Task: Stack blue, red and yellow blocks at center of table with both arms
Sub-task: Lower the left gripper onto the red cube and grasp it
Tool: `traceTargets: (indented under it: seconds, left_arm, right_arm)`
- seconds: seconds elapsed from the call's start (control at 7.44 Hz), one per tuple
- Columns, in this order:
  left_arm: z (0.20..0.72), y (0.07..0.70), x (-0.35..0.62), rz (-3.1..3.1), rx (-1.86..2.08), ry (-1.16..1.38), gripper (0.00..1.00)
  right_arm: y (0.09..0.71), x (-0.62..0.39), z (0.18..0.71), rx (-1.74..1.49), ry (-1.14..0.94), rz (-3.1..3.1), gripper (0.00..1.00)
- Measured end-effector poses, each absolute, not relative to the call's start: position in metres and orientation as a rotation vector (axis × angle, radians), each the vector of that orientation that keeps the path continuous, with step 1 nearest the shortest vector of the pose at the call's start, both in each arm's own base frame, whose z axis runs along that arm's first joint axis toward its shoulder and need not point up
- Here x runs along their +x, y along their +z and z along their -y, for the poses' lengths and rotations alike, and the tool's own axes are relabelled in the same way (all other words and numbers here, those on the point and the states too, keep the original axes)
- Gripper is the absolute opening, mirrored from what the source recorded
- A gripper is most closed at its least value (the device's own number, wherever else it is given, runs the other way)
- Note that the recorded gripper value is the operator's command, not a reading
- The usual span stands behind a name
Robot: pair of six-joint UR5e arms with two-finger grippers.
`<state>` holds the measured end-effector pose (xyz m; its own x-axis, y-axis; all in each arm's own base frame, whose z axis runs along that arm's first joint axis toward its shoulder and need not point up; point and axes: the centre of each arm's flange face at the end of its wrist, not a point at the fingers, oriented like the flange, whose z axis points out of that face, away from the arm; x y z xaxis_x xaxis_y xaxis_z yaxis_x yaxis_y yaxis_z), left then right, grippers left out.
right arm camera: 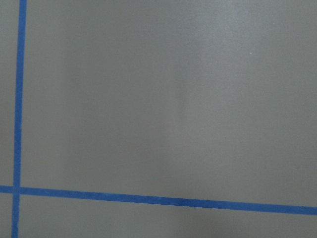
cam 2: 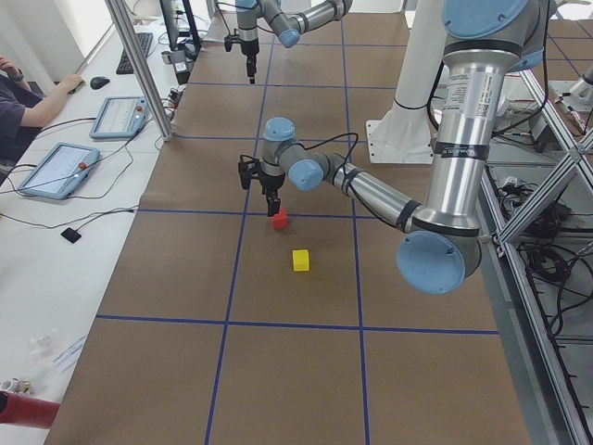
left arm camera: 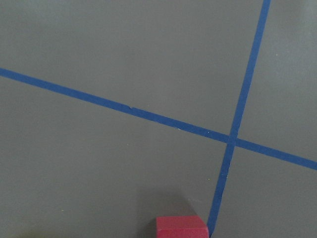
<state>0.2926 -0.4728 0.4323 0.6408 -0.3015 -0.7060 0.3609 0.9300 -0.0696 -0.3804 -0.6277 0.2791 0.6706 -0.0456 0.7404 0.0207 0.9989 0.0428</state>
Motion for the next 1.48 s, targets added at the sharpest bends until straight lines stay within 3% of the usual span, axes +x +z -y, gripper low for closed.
traceTargets:
  seconds: [0.67,0.81,0.94,1.07,1.21,1.48]
  left_arm:
    - [0.460,0.461,0.353,-0.735,0.088,-0.361,0.96]
    - [0.461,0.466,0.358,-0.726,0.084,-0.356,0.85]
    - [0.462,0.469,0.362,-0.723,0.084,-0.347,0.57]
    - [0.463,0.470,0.364,-0.725,0.085,-0.340,0.10]
    - [0.463,0.469,0.365,-0.729,0.086,-0.337,0.00]
    - [0.460,0.462,0.362,-0.746,0.073,-0.325,0.00]
  right_arm:
    - [0.294,-0.373,0.624,0.031,-0.039,0.828,0.99]
    - [0.295,-0.373,0.624,0.031,-0.038,0.827,0.99]
    - [0.296,-0.373,0.624,0.031,-0.038,0.826,0.99]
    - [0.295,-0.373,0.624,0.032,-0.038,0.827,0.99]
    - [0.295,-0.373,0.623,0.033,-0.038,0.828,0.99]
    - [0.292,-0.372,0.623,0.036,-0.038,0.831,0.99]
